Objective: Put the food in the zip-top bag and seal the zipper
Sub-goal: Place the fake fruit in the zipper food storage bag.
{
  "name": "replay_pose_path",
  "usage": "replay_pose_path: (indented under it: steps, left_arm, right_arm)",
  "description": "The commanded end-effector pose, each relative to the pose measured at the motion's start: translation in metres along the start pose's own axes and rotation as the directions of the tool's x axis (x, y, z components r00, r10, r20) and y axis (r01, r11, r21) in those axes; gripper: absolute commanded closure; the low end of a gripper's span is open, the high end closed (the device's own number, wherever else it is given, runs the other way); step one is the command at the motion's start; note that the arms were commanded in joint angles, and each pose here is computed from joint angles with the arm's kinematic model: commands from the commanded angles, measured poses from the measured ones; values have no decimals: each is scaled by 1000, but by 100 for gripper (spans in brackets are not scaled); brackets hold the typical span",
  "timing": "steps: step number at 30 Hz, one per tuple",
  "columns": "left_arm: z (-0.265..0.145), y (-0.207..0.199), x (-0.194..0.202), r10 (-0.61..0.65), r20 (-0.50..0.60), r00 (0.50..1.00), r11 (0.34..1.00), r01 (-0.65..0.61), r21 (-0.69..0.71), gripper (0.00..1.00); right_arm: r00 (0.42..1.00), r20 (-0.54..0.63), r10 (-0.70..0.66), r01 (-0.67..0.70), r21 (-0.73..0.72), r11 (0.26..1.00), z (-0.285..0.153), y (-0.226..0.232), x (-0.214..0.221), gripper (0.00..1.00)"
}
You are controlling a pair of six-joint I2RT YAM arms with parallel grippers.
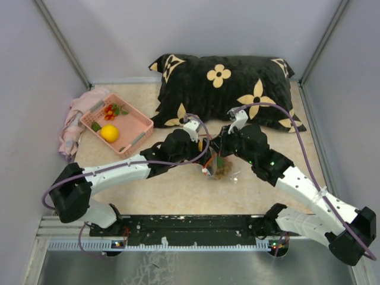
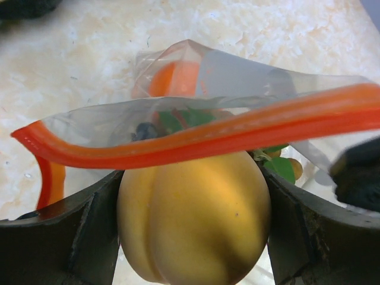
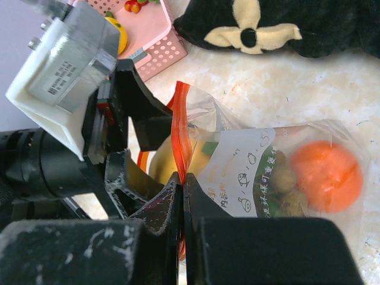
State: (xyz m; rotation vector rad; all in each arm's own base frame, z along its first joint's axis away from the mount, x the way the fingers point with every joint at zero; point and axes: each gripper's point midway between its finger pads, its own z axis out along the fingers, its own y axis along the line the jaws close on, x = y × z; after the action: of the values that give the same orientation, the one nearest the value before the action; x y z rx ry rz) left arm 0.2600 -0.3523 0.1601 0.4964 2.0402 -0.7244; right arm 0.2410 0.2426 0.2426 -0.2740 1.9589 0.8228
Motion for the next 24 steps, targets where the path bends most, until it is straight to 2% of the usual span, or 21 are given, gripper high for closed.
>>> replay_pose_path:
  steps: [1,6,9,14,19,24]
  left_arm:
    - [11,8,-13,-120,63,991,987,126,-101,25]
    - [15,36,-13,-201,112,973,935,224,-274,20]
    - [14,42,-21,-225,167,960,914,267,-304,18]
    - [18,22,-34,-264,201,943,934,302,-191,18]
    - [19,2,-33,-306,182,935,944,322,-67,15]
    - [15,2,-31,-304,159,939,945,319,-79,9]
  right_arm:
    - [994,107,21,-8,-117,993,-5,32,-39,100]
    - [994,105,30,-15,-135,991,-8,35,-38,100]
    - [993,109,34,-18,-146,989,-10,37,-39,100]
    - [993,107,41,-25,-145,989,-9,36,-36,100]
    - [993,107,56,-40,-149,988,-7,35,-32,100]
    - [992,109,63,-48,-137,989,-5,31,-30,100]
